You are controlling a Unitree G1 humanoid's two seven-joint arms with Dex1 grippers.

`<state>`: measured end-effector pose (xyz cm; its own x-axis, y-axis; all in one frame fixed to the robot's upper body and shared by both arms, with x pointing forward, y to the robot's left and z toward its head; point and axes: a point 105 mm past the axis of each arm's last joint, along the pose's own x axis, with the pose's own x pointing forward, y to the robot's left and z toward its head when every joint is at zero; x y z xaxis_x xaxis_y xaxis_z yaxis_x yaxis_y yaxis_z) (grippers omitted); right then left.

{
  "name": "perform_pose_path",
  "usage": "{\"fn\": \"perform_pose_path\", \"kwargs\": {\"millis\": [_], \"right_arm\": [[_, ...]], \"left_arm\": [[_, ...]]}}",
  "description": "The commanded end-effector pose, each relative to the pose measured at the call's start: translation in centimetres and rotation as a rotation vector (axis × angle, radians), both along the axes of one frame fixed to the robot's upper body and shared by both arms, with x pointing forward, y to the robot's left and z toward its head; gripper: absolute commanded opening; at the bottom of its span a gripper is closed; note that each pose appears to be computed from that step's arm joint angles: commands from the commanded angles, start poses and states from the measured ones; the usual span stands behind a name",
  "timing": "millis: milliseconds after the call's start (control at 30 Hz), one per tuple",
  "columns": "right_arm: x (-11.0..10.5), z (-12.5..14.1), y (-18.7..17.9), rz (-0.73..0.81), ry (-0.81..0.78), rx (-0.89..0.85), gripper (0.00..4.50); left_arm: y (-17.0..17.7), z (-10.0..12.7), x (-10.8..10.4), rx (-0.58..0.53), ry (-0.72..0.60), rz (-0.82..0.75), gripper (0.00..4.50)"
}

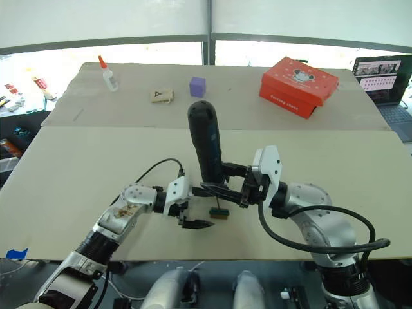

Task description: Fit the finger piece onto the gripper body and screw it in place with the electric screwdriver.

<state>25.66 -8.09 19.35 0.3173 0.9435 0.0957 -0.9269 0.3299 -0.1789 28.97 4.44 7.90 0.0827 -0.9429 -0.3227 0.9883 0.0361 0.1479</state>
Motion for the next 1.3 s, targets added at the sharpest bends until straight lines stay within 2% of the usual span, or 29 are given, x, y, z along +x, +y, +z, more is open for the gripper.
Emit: {"fn": "perform_pose_path", "kwargs": {"millis": [33, 1300], "right_arm": [[-0.55, 1.49, 0.09, 0.021, -0.075, 0.031, 1.92], [-0.85, 1.18, 0.06, 0.028, -0.066, 0.027, 1.92]], "left_arm": [[-0.17, 0.99, 0.21, -0.029, -0.029, -0.008, 4.50], [-0.20, 1.06, 0.17, -0.033, -0.032, -0.004, 4.50]]}}
